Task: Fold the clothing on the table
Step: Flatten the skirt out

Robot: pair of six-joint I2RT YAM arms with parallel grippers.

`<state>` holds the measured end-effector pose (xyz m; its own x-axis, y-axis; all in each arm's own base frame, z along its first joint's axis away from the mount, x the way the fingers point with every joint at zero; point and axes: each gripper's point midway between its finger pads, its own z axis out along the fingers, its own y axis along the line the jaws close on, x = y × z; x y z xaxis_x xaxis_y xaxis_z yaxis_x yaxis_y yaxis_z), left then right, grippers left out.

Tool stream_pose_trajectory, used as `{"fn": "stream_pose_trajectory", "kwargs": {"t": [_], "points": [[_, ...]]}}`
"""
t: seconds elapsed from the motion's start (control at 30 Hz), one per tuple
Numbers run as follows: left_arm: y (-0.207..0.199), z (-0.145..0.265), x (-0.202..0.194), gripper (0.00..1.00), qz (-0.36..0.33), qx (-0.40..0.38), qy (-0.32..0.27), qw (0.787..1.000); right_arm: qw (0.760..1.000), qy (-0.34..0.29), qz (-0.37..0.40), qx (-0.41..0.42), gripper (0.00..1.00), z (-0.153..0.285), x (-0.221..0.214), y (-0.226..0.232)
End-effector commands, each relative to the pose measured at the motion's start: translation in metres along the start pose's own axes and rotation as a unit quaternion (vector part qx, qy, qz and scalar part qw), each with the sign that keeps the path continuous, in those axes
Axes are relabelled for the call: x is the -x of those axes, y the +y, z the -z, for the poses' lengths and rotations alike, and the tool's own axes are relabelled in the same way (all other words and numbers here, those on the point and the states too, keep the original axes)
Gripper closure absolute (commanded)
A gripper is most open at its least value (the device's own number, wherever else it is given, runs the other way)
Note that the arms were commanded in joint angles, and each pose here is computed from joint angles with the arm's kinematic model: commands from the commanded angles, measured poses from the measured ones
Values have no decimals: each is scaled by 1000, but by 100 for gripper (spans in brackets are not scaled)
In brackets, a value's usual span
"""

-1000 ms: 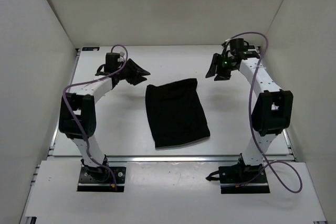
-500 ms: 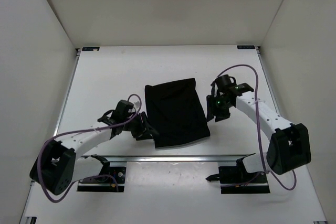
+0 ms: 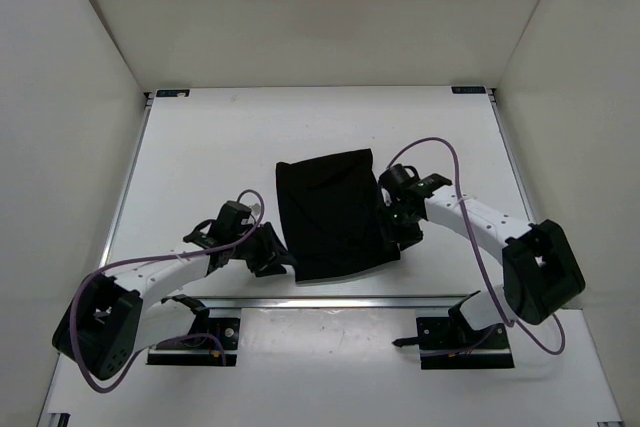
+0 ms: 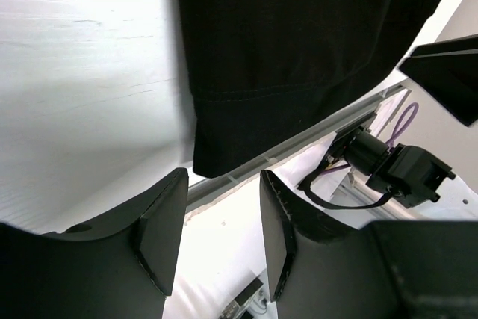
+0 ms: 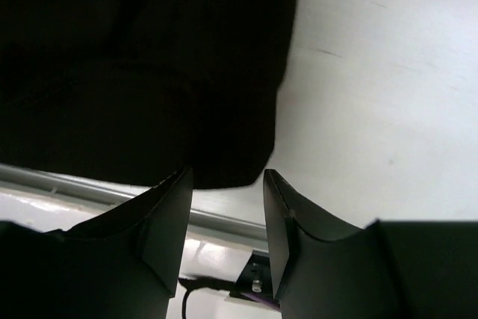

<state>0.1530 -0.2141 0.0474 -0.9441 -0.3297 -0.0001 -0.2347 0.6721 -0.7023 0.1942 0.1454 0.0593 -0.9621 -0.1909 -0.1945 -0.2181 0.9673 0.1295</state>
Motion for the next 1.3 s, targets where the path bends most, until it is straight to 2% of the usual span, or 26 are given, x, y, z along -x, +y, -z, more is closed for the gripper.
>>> {"fn": "stream_pose_trajectory", "kwargs": {"t": [0.0, 0.2, 0.3, 0.4, 0.47, 0.5, 0.57, 0.6, 0.67, 0.73, 0.77, 0.8, 0.83, 0.9, 0.93, 1.0, 1.03, 1.13, 1.27], "points": [[0, 5, 6, 46, 4, -11, -19, 1000, 1000, -16, 16, -7, 61, -13, 9, 4], [3, 5, 5, 47, 9, -15, -19, 1000, 999, -4, 35, -18, 70, -28, 14, 7], [3, 7, 6, 47, 9, -17, -19, 1000, 999, 9, 41, -26, 100, -22, 16, 9], [2, 13, 16, 48, 19, -25, -31, 999, 998, -17, 38, 45, 100, 3, 43, 40], [2, 24, 36, 47, 25, -29, -59, 998, 985, -68, 34, 153, 100, 44, 89, 84], [1, 29, 37, 47, 24, -33, -58, 997, 975, -71, 35, 207, 100, 62, 101, 104], [-3, 46, 64, 47, 29, -35, -95, 994, 950, -174, 52, 252, 100, 147, 159, 143], [-9, 54, 70, 47, 25, -37, -104, 994, 937, -221, 45, 267, 100, 187, 179, 150], [-14, 68, 84, 48, 22, -38, -125, 991, 918, -256, 14, 303, 100, 227, 191, 142], [-26, 76, 91, 47, 8, -43, -135, 990, 910, -248, -12, 333, 100, 230, 184, 132], [-29, 77, 92, 48, 8, -42, -134, 990, 913, -239, -32, 329, 100, 216, 173, 120], [-32, 79, 95, 48, 7, -47, -136, 990, 923, -208, -56, 317, 100, 184, 160, 111], [-37, 80, 95, 47, 7, -56, -135, 989, 920, -221, -64, 317, 100, 188, 151, 104], [-38, 79, 94, 47, 12, -64, -132, 989, 928, -153, -131, 314, 100, 133, 103, 84], [-41, 80, 94, 47, 7, -67, -133, 989, 922, -163, -132, 326, 100, 136, 93, 81], [-36, 76, 88, 48, 10, -66, -124, 990, 933, -108, -171, 298, 100, 90, 45, 69], [-35, 76, 87, 47, 6, -65, -127, 990, 935, -105, -174, 292, 100, 88, 35, 66], [-23, 64, 72, 48, 15, -56, -105, 993, 946, -43, -191, 259, 100, 43, -13, 54], [-17, 49, 48, 46, 14, -47, -84, 995, 958, -11, -196, 207, 100, 13, -39, 37]]}}
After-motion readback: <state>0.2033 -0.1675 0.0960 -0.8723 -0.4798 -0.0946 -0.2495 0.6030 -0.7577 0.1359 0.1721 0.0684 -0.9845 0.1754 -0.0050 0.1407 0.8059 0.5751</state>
